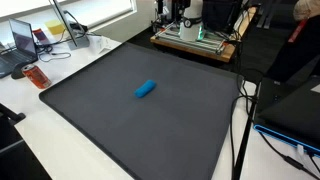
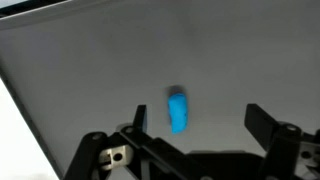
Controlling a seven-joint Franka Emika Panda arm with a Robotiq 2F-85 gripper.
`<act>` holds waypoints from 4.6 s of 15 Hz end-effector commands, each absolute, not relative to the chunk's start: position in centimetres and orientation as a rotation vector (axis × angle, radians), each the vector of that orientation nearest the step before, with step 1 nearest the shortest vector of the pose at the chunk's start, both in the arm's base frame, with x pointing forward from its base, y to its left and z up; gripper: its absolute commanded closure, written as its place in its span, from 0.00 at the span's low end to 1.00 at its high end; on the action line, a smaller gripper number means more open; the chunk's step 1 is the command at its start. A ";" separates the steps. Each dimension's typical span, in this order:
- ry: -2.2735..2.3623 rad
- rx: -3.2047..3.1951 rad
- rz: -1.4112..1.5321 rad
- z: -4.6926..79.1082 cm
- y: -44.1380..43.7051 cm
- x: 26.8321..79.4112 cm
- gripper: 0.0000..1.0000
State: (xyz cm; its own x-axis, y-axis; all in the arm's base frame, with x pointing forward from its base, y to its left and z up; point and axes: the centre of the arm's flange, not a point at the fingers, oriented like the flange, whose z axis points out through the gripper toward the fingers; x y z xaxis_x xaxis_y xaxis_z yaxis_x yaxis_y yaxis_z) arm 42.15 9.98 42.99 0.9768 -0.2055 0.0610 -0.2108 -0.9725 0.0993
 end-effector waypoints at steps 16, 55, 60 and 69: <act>-0.360 2.949 0.225 42.0 13.9 41.5 0.00; -0.533 2.307 0.176 24.1 23.1 56.8 0.00; -0.445 2.314 0.120 26.0 23.6 60.2 0.00; -0.195 2.568 -0.091 28.7 22.5 65.8 0.00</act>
